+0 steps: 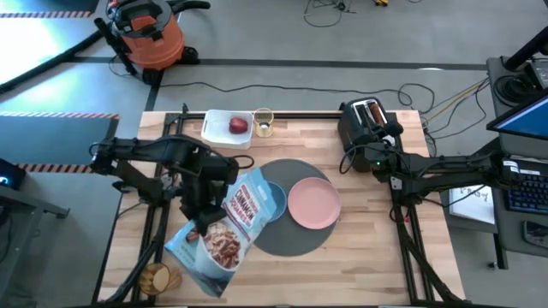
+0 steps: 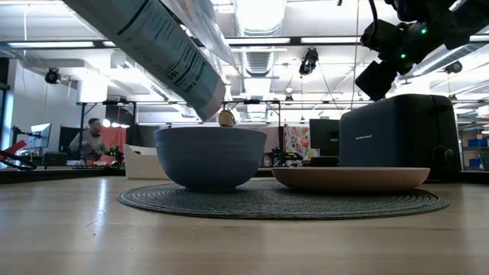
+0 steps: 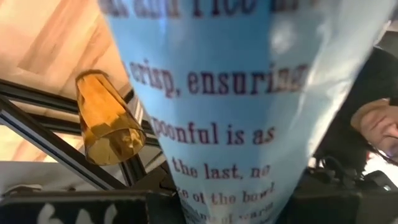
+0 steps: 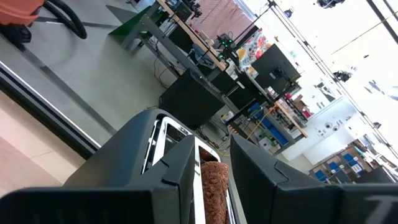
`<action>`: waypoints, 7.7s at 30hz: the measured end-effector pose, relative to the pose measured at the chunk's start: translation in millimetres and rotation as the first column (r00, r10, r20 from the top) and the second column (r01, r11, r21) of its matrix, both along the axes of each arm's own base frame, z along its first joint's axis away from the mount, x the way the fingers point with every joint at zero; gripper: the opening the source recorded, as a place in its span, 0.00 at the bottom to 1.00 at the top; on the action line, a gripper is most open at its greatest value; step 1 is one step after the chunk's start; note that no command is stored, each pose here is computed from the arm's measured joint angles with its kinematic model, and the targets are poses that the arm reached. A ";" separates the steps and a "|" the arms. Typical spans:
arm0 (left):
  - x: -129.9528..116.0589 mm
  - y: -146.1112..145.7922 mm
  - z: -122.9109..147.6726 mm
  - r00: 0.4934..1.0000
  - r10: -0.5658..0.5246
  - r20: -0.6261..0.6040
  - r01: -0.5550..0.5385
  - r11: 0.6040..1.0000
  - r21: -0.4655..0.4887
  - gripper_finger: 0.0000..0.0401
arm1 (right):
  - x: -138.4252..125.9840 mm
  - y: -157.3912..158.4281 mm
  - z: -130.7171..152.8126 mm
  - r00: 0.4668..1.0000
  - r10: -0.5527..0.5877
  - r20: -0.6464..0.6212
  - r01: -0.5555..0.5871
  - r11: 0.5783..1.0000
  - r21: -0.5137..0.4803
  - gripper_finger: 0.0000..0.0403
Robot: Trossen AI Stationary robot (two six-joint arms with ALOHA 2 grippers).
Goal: Arrange a breakfast setting
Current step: Pour the cereal from the blue cereal box into the blue bowl on the gray mat
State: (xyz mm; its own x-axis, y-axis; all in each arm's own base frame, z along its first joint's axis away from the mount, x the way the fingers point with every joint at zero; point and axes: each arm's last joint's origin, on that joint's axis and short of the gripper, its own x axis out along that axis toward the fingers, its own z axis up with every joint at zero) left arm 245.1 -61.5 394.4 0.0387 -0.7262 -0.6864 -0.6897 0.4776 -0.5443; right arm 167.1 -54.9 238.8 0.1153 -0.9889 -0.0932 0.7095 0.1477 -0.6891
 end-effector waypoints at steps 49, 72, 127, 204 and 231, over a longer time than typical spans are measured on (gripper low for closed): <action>5.5 30.0 0.3 0.990 0.132 -0.057 -0.137 0.986 -0.096 0.25 | 0.0 -0.1 0.0 1.000 0.000 0.000 0.000 1.000 0.000 0.23; 5.4 28.3 -0.6 0.981 0.169 -0.091 -0.174 0.983 -0.052 0.25 | 0.0 0.0 0.0 1.000 0.000 0.000 0.000 1.000 0.000 0.23; 3.1 16.3 -0.9 0.980 0.177 -0.085 -0.175 0.984 0.033 0.25 | 0.0 0.0 0.0 1.000 0.000 0.000 0.000 1.000 0.000 0.23; -34.3 -99.3 -19.5 0.995 0.025 0.099 -0.083 0.767 0.636 0.25 | -0.1 0.0 0.0 1.000 0.000 0.000 0.000 1.000 0.000 0.23; -37.2 -179.5 -89.6 0.945 0.140 0.295 -0.326 0.412 0.851 0.25 | 0.0 0.0 0.0 1.000 0.000 0.000 0.000 1.000 0.000 0.23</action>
State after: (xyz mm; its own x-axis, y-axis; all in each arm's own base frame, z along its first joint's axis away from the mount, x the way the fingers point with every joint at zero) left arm 207.9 -241.1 304.8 0.2756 0.3238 -0.9051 -0.8063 0.5905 -0.0342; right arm 167.1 -55.0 238.8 0.1152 -0.9890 -0.0932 0.7095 0.1476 -0.6891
